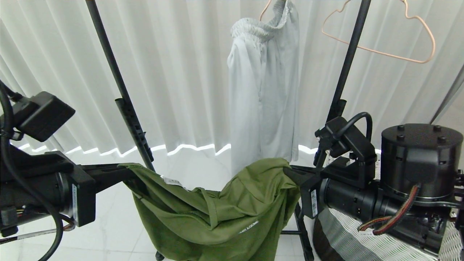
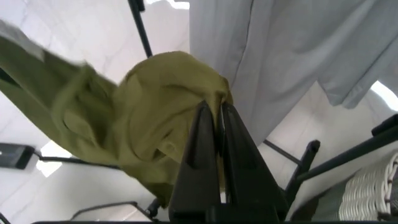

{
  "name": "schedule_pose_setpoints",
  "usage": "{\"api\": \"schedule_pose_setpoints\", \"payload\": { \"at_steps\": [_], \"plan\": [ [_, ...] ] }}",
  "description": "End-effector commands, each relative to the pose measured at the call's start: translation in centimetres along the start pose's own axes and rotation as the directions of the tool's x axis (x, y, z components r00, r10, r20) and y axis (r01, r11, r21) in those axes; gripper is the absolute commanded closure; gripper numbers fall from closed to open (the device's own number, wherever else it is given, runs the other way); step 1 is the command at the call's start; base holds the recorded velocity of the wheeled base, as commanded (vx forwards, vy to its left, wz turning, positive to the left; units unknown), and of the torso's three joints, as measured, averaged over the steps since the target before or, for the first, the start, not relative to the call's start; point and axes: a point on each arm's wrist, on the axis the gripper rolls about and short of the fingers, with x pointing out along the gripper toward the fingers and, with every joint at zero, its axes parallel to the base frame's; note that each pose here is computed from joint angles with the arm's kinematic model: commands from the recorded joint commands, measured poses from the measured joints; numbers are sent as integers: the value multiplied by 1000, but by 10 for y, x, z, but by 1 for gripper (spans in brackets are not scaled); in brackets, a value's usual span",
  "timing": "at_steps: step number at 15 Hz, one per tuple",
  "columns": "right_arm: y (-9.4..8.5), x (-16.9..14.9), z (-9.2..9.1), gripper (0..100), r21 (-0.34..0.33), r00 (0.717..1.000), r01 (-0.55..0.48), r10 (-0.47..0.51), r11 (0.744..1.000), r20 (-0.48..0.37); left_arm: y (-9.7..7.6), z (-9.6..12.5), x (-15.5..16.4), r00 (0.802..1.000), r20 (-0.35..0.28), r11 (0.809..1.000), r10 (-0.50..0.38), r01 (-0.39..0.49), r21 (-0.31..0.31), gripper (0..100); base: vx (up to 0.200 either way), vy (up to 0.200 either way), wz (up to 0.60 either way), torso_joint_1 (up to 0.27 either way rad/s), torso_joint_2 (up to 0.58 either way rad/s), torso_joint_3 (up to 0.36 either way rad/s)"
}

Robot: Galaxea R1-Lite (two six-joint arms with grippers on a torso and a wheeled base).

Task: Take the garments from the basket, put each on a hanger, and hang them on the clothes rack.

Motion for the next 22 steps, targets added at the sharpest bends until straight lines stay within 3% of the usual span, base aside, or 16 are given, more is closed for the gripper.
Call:
{"api": "schedule_pose_setpoints", "payload": {
  "at_steps": [1,2,5,6,8,9,12,15,18,22],
  "plan": [
    [-1,1,-8,100,-6,1000,2,-2,1000,-28,-1,2,-8,1000,28,1000,5,-5,4,100,0,0,0,0,0,0],
    [-1,-1,-12,100,-9,999,5,-5,1000,-38,0,5,-7,999,32,1000,11,-11,6,100,0,0,0,0,0,0],
    [-3,-4,-18,100,-14,998,13,-13,1000,-57,3,45,-6,991,133,1000,9,-9,-3,100,0,0,0,0,0,0],
    [-3,-5,-23,100,-18,997,22,-23,1000,-70,8,82,-3,977,212,1000,15,-15,-3,100,0,0,0,0,0,0],
    [-5,-8,-30,100,-23,996,26,-28,999,-89,8,118,1,959,282,1000,2,-7,18,100,0,0,0,0,0,0],
    [-6,-12,-32,0,-25,995,34,-36,999,-93,4,126,2,960,280,1000,-21,15,25,100,0,0,0,0,0,0],
    [-10,-21,-39,0,-29,990,104,-106,994,-95,-14,128,9,971,216,994,-105,97,49,100,0,0,0,0,0,0],
    [-9,-30,-32,0,-18,996,84,-85,996,-41,-28,125,27,982,169,995,-88,79,59,100,0,0,0,0,0,0],
    [9,-29,-20,0,-25,1000,11,-11,1000,-4,-45,115,54,996,90,997,-15,8,72,100,0,0,0,0,0,0],
    [27,-6,0,0,-18,999,-22,23,1000,38,-57,108,56,997,63,995,-49,43,89,100,0,0,0,0,0,0]
  ]
}}
